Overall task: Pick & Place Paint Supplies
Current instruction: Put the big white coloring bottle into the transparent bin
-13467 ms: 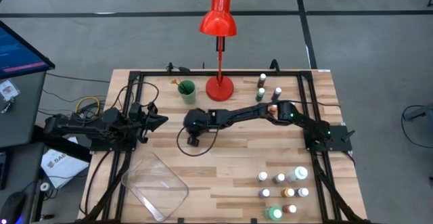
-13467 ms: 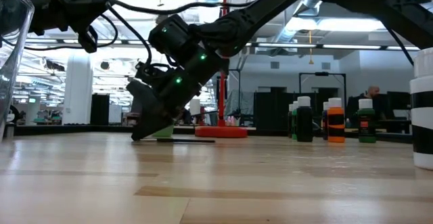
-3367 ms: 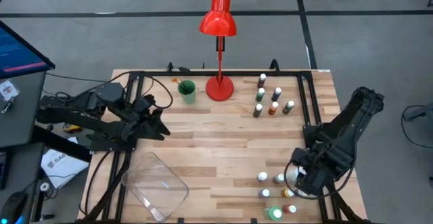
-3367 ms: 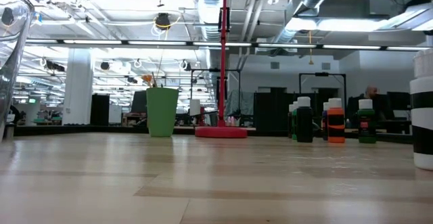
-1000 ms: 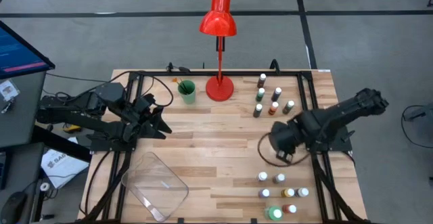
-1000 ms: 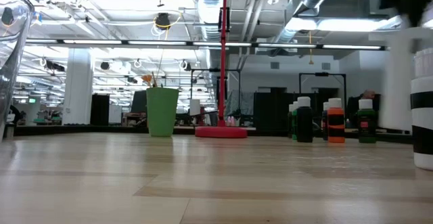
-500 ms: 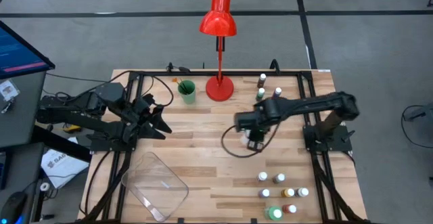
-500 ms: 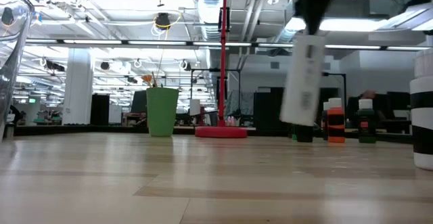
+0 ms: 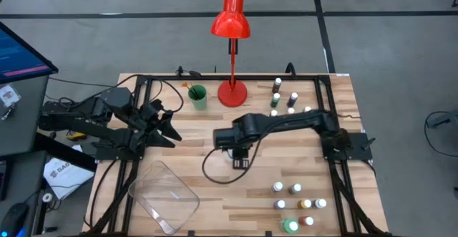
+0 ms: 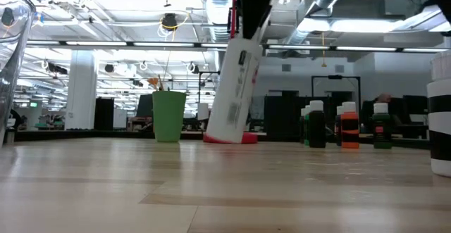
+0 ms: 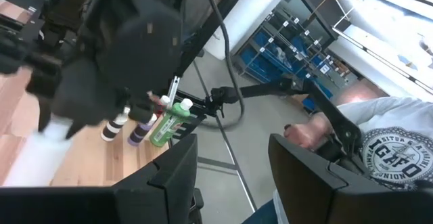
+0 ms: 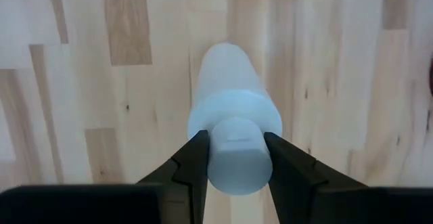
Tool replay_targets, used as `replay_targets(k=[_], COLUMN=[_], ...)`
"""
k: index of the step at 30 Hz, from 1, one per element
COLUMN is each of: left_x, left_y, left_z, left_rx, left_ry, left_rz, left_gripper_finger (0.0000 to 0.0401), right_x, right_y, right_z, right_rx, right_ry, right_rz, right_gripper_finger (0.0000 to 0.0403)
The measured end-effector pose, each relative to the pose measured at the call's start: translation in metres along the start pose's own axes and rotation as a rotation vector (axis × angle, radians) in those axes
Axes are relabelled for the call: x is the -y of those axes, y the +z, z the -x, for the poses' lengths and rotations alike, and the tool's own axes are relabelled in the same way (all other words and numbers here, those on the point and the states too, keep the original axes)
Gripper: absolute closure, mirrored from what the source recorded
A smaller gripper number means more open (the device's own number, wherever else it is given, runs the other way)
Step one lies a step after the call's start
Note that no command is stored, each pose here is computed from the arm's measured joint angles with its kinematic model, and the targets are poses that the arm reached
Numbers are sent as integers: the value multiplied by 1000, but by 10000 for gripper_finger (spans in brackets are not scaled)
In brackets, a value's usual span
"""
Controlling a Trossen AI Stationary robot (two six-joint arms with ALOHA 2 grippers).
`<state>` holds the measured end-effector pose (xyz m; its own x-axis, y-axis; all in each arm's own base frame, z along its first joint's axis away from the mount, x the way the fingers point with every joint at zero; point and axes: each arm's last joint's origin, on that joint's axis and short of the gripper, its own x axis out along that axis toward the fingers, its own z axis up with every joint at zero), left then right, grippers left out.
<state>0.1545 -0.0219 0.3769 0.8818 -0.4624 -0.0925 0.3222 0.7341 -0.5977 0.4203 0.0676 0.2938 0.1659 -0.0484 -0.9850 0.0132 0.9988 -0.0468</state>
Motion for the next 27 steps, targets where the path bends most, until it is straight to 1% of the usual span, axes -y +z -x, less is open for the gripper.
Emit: replay_targets(k=[6, 9, 12, 14, 18, 20, 23, 26, 27], left_x=[0, 0, 0, 0, 0, 0, 0, 0, 0], left_y=[0, 0, 0, 0, 0, 0, 0, 0, 0], left_z=[0, 0, 0, 0, 0, 0, 0, 0, 0], left_rx=[0, 0, 0, 0, 0, 0, 0, 0, -1], left_ry=[0, 1, 3, 5, 5, 5, 5, 5, 5], left_rz=[0, -5, -24, -23, -23, -23, -23, -29, -47], left_gripper_finger=[226, 226, 226, 226, 226, 226, 226, 226, 226], right_x=[-9, -12, -13, -13, -11, -9, -10, -11, -11], right_y=[10, 11, 12, 12, 13, 15, 18, 24, 25], right_z=[-15, -17, -17, -16, -15, -15, -15, -14, -12], right_rx=[-24, -27, -21, -15, 5, 14, 52, 112, 126], right_ry=[8, 32, 29, 30, 33, 34, 43, 53, 55], right_rz=[37, 52, 60, 59, 51, 46, 46, 55, 58], right_gripper_finger=[291, 291, 287, 270, 215, 195, 179, 176, 177])
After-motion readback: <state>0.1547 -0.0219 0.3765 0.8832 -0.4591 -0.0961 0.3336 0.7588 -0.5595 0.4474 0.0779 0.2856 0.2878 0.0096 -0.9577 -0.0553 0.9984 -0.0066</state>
